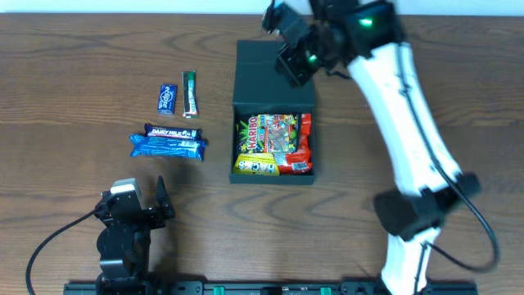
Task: Pack container
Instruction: 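Withdraw the right gripper up and to the top right corner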
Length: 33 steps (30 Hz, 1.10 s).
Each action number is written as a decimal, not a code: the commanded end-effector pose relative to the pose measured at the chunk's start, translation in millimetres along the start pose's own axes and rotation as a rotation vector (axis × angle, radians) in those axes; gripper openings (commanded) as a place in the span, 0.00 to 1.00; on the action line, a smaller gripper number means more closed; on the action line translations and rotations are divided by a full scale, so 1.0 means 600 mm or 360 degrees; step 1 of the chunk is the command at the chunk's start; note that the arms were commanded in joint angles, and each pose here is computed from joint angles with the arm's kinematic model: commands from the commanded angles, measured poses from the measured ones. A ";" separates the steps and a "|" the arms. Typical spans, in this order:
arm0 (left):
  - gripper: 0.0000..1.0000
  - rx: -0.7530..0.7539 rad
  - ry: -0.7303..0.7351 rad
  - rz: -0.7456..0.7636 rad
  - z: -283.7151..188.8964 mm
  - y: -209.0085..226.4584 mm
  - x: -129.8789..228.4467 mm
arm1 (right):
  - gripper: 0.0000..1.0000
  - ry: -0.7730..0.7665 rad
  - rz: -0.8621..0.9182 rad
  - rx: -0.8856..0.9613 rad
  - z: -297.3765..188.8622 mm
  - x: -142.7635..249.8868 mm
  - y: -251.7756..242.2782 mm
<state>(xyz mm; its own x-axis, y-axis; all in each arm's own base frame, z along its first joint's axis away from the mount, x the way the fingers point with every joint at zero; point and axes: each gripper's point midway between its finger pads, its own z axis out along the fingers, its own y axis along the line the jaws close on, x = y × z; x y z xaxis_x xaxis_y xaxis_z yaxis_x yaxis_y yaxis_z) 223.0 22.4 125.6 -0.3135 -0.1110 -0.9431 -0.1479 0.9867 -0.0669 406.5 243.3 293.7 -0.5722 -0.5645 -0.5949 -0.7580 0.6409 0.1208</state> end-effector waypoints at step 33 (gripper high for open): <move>0.95 0.0517 -0.0026 -0.1528 -0.012 -0.077 -0.061 | 0.99 -0.0183 0.0345 0.0433 -0.242 0.101 -0.130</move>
<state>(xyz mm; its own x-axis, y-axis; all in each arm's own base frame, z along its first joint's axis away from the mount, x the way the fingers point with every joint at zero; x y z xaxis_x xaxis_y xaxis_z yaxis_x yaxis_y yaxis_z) 233.3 -18.0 152.4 -0.2094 -0.8098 -0.5480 -0.0962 0.5748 -0.8126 384.1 92.9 360.3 -0.6563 -0.3800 -0.6518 -0.5176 0.8554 0.0225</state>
